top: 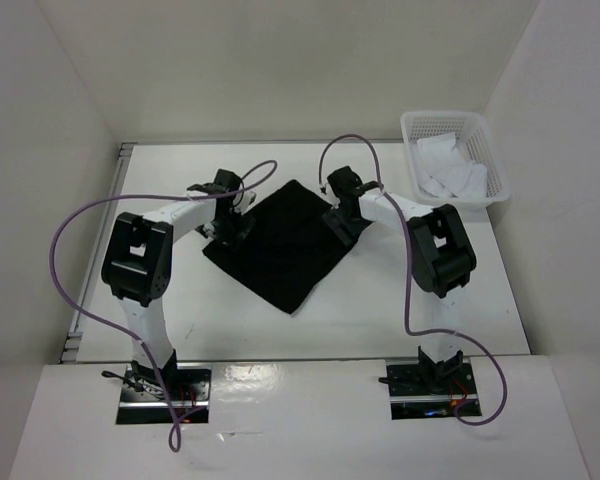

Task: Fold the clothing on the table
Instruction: Flatten the skirt out

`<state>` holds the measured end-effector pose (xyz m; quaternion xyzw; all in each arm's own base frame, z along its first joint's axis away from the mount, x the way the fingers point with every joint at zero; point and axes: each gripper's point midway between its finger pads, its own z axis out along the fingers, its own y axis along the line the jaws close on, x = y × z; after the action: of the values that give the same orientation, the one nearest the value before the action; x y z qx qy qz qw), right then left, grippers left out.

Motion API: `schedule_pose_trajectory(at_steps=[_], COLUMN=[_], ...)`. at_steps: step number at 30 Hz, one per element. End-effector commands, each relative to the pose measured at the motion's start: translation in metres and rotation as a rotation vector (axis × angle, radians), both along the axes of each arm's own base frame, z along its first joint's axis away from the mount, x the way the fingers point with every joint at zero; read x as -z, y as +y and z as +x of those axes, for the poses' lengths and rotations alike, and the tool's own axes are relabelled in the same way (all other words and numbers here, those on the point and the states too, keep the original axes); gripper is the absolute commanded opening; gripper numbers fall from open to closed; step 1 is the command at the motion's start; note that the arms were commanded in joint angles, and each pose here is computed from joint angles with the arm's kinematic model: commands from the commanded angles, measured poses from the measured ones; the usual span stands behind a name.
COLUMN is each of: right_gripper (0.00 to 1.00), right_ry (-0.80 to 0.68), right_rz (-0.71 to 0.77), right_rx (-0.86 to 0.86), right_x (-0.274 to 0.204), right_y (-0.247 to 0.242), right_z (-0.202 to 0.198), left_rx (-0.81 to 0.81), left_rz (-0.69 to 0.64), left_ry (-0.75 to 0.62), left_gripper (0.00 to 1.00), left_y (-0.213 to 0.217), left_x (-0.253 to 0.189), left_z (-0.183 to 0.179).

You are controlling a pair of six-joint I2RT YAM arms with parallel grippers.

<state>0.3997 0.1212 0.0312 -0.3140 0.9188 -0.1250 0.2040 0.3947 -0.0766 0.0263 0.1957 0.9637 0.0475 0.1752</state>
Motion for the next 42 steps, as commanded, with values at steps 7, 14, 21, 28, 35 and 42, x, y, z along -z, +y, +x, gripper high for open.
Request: schedule_pose_trajectory(at_steps=[7, 14, 21, 28, 35, 42], right_gripper=[0.95, 0.95, 0.95, 0.95, 0.97, 0.94], right_ry=[-0.136, -0.186, -0.196, -0.206, -0.323, -0.193], right_rz=[-0.045, -0.027, 0.019, 0.121, 0.368, 0.523], right_rx=[0.013, 0.038, -0.006, -0.048, -0.102, -0.095], right_x=[-0.013, -0.007, -0.014, -0.059, -0.173, -0.145], right_y=[0.020, 0.028, 0.057, 0.071, 0.077, 0.067], right_z=[0.084, 0.129, 0.143, 0.123, 0.061, 0.033], left_rx=[0.176, 0.327, 0.487, 0.486, 0.337, 0.218], left_rz=[0.147, 0.075, 0.053, -0.009, -0.173, -0.359], left_ry=[0.111, 0.154, 0.229, 0.020, -0.371, -0.395], left_gripper=[0.95, 0.95, 0.94, 0.93, 1.00, 1.00], left_y=[0.011, -0.022, -0.066, -0.081, -0.065, -0.057], left_x=[-0.015, -0.018, -0.001, -0.069, -0.172, -0.153], left_z=[-0.075, -0.104, -0.130, -0.101, -0.047, 0.026])
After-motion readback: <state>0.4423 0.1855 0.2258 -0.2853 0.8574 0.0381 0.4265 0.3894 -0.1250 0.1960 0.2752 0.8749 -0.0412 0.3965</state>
